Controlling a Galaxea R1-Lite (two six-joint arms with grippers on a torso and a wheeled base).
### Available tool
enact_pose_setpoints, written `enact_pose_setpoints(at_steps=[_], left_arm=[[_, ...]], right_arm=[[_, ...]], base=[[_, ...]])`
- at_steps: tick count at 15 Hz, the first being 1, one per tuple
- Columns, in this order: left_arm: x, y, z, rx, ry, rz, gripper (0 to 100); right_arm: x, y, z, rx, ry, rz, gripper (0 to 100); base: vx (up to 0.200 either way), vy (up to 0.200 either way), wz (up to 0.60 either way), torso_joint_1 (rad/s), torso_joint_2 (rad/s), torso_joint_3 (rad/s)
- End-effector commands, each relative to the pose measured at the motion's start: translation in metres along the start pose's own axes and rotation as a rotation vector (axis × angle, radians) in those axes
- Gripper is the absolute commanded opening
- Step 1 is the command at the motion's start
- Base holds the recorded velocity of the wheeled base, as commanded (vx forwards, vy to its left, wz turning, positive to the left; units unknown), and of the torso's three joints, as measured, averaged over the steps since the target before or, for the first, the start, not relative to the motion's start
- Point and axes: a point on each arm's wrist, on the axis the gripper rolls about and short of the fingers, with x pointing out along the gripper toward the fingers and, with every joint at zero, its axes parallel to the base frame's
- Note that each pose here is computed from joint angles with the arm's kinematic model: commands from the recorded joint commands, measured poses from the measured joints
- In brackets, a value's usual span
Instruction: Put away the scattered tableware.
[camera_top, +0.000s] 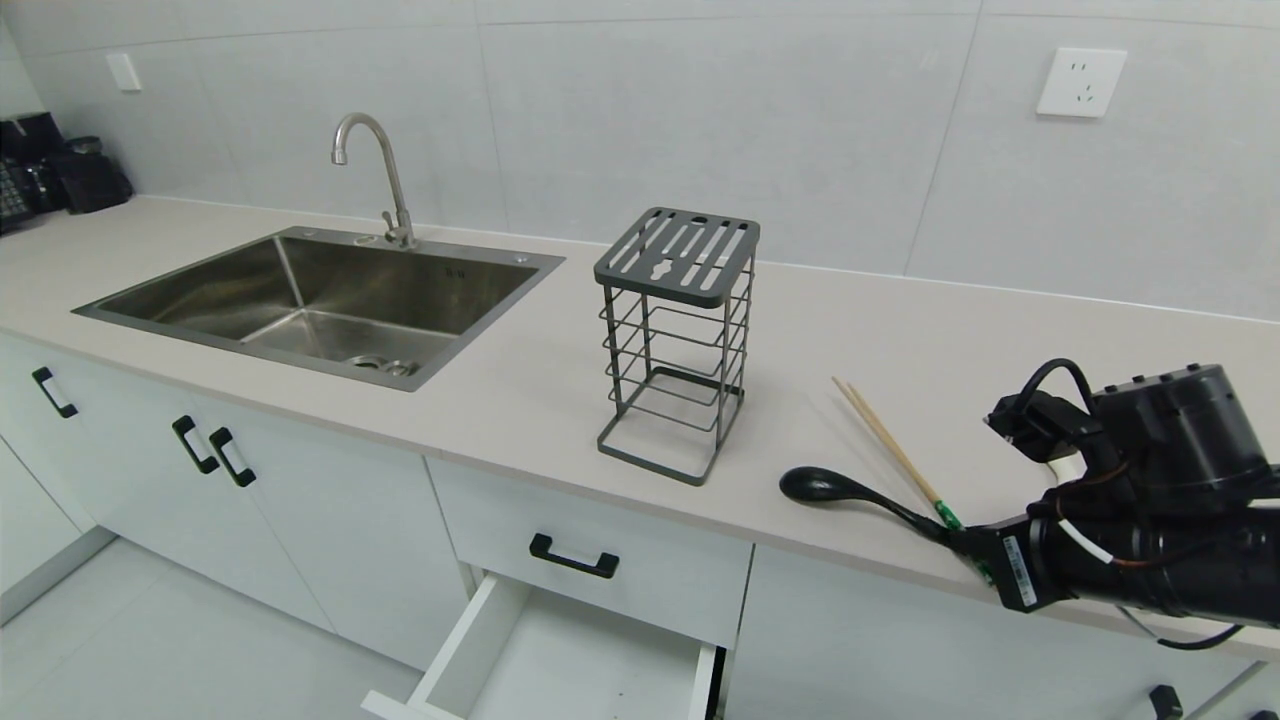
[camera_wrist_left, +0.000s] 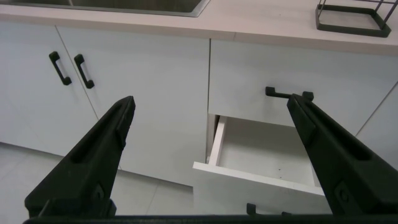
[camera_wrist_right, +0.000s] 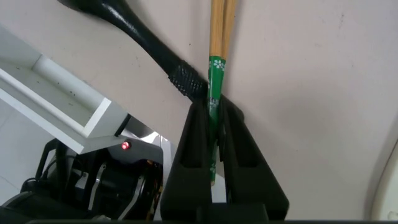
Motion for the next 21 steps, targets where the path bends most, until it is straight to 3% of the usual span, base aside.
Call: enact_pose_setpoints(at_steps=[1, 8, 18, 21], left_arm=[[0.0, 0.0, 0.0, 0.0, 0.001, 0.001, 100], [0.0, 0.0, 0.0, 0.0, 0.001, 0.001, 100], [0.0, 0.0, 0.0, 0.0, 0.001, -0.001, 100], [0.0, 0.0, 0.0, 0.0, 0.001, 0.001, 100]], right_arm=[[0.003, -0.002, 0.0, 0.007, 0.015, -0.011, 0], [0.0, -0.017, 0.005, 0.055, -0.012, -0.053, 0], [-0.015, -0.017, 0.016, 0.048, -0.09, -0.05, 0], [-0.041, -0.011, 0.02, -0.037, -0.191, -0.031, 0]], base=[[0.0, 0.0, 0.0, 0.0, 0.0, 0.0], [0.0, 0.0, 0.0, 0.0, 0.0, 0.0], [0.0, 0.0, 0.0, 0.0, 0.0, 0.0], [0.0, 0.0, 0.0, 0.0, 0.0, 0.0]])
